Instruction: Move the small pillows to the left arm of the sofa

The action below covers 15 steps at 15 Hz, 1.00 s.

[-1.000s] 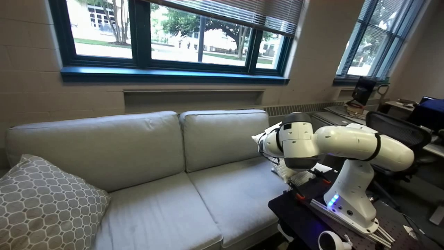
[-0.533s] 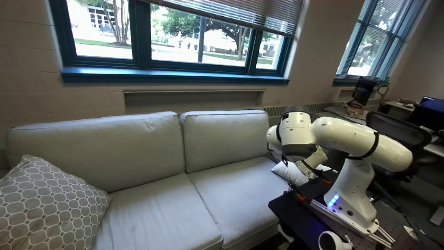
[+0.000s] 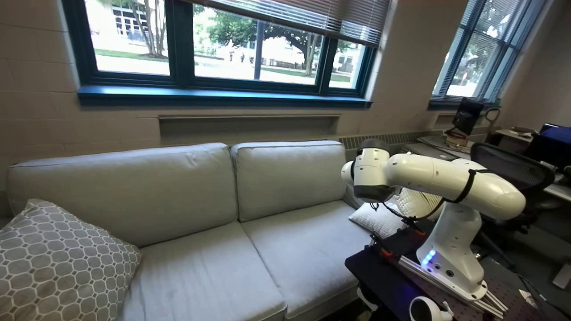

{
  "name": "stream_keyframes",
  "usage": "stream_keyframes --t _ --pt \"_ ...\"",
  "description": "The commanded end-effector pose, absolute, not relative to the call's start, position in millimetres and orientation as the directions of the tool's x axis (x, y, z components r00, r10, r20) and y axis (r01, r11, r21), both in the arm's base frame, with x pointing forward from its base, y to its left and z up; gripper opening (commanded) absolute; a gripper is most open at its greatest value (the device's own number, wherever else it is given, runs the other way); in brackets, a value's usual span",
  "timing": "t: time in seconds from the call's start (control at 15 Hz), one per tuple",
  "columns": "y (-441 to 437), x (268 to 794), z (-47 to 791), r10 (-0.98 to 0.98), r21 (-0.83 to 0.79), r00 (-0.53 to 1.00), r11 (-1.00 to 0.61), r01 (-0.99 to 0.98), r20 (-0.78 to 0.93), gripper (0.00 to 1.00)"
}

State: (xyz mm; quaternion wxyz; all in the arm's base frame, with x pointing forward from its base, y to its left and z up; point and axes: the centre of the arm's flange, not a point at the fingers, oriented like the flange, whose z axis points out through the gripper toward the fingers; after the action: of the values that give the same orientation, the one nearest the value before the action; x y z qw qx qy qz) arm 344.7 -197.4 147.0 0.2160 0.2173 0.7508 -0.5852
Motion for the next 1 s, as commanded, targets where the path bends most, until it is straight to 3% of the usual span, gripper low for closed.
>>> stream_keyframes --t 0.0,0.6,0.93 --pt "-165 407 141 0.061 -0.842 -0.857 0.165 0.514 -0.512 0.02" --pt "-150 467 118 -0.029 -0.870 -0.924 0.349 0.348 -0.381 0.02" --pt "-147 502 95 -0.057 -0.889 -0.942 0.354 0.290 -0.330 0.02"
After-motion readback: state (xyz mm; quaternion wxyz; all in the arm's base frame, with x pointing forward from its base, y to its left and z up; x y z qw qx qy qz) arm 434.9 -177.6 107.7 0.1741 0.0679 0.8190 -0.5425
